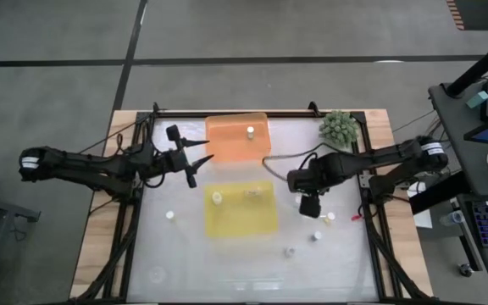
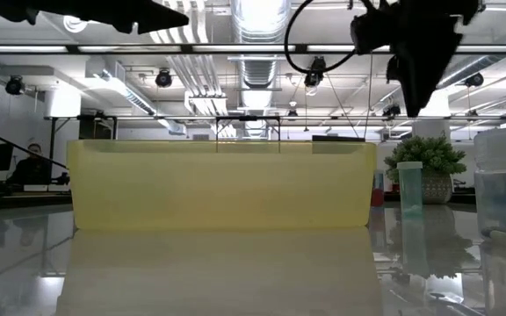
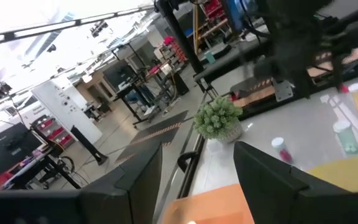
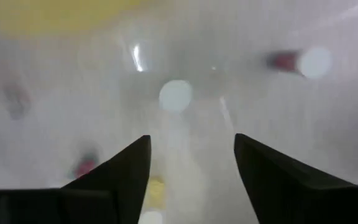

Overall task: Pick and place medicine bottles into bin by pill shape (circle, oval)
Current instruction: Put the green tablet bottle into the orange bin

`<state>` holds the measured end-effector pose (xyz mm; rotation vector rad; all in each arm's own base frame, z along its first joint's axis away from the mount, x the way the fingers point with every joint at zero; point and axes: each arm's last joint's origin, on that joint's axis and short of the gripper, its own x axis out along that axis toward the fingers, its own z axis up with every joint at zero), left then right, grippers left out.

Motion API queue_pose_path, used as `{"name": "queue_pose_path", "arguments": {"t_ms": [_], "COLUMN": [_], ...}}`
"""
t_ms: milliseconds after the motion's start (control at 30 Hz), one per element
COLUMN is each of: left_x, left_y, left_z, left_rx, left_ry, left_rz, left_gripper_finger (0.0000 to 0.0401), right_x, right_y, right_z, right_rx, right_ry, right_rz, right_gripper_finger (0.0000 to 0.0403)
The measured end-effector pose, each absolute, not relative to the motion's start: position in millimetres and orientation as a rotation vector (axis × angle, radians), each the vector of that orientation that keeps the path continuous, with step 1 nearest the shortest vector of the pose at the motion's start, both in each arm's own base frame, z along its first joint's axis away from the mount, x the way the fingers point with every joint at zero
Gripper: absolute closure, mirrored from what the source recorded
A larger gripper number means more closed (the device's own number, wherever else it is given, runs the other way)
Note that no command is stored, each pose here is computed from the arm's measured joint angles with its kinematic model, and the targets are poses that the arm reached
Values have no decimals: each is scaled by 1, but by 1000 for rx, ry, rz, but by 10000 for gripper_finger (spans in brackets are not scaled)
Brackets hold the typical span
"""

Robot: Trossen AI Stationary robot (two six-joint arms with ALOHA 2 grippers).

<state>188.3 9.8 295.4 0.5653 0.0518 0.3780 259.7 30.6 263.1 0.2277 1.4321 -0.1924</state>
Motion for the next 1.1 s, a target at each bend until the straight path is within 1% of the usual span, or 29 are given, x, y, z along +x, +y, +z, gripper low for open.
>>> {"name": "queue_pose_path", "arguments": {"t_ms": [67, 133, 233, 367, 900, 1100], "left_x": [188, 189, 190, 191, 191, 191], "left_y": [10, 10, 10, 10, 10, 10], "left_z": [295, 295, 294, 294, 293, 293], "left_rx": [567, 567, 570, 574, 575, 576], "left_ry": [57, 56, 64, 64, 66, 67], "left_rz": [376, 376, 375, 375, 375, 376], "left_gripper_finger": [217, 217, 217, 217, 217, 217], "right_x": [261, 263, 269, 275, 289, 288], "right_y": [34, 34, 35, 36, 38, 38], "right_z": [256, 250, 239, 232, 198, 196], "right_rx": [138, 78, 44, 38, 9, 10], "right_ry": [1458, 1468, 1446, 1425, 1530, 1528], "right_rz": [-117, -89, -60, -45, -40, -40], "right_gripper_finger": [167, 160, 160, 166, 166, 180]}}
